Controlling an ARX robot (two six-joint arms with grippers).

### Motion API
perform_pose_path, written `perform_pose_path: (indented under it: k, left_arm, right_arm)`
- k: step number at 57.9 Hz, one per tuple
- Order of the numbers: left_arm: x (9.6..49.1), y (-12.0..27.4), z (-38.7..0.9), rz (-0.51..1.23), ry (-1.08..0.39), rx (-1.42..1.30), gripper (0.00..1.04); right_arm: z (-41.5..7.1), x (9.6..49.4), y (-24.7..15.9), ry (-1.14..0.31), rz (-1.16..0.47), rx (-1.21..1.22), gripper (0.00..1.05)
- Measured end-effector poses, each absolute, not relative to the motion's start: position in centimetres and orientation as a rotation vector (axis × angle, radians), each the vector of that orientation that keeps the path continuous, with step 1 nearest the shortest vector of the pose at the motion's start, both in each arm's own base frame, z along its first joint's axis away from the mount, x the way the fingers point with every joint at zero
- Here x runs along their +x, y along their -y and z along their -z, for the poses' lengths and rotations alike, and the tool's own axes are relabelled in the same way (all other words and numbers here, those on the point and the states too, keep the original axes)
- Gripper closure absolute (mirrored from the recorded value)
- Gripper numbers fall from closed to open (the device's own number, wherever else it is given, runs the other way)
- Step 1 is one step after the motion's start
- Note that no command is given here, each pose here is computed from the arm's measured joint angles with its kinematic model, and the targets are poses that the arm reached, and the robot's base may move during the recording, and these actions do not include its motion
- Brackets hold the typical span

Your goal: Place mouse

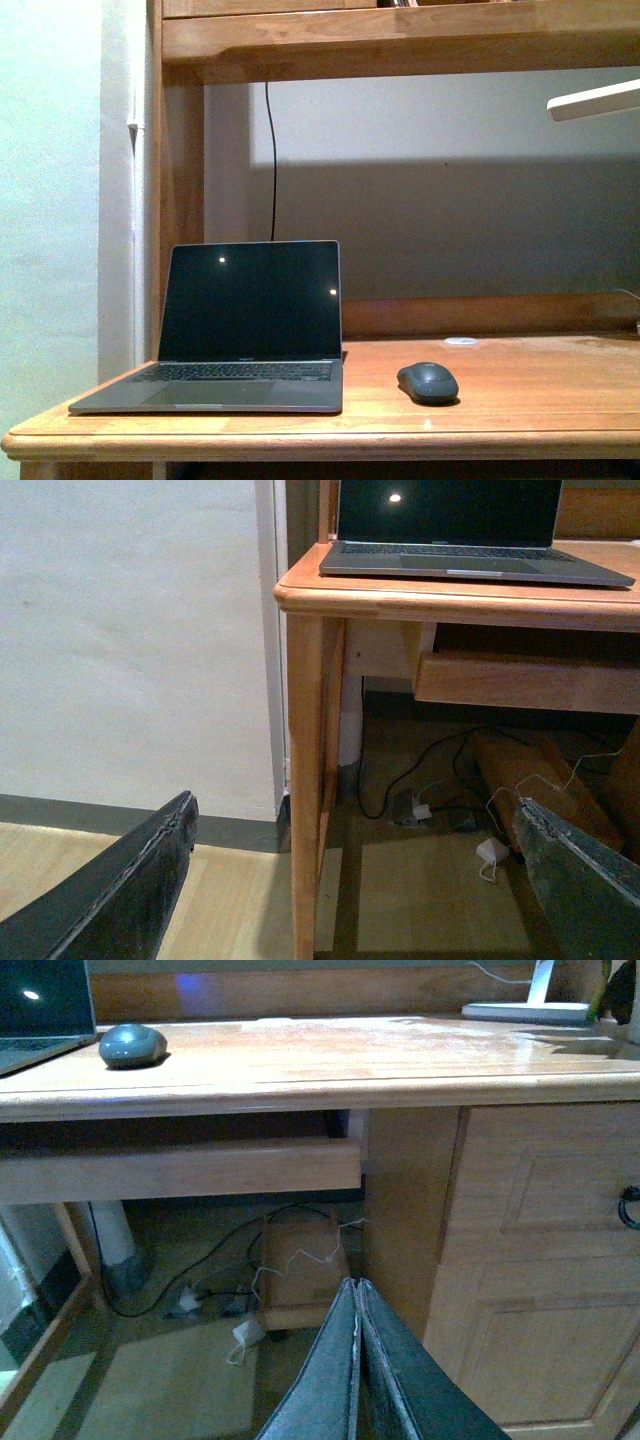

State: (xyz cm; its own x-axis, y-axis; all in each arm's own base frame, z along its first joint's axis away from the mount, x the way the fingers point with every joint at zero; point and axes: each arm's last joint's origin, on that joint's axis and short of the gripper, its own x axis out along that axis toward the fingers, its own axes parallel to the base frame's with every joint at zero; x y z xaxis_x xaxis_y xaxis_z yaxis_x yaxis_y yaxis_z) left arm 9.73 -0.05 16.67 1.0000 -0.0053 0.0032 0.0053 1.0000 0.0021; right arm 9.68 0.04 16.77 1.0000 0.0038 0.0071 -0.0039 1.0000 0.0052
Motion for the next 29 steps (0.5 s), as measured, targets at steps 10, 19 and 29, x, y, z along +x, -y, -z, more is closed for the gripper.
perform_pose_path:
  k: [10, 19, 29]
  left_arm:
    - [9.73, 0.05, -16.67, 0.005, 0.003, 0.002, 0.08]
    - [9.73, 0.05, -16.67, 0.005, 0.003, 0.002, 0.08]
    - [9.73, 0.05, -16.67, 0.005, 0.003, 0.002, 0.08]
  right_arm:
    - [-16.77, 9.68, -0.04, 0.007, -0.004, 0.003, 0.78]
    - [-16.77, 9.68, -0.04, 0.007, -0.004, 0.003, 0.52]
    - [-16.77, 9.68, -0.03, 0.007, -0.003, 0.003, 0.23]
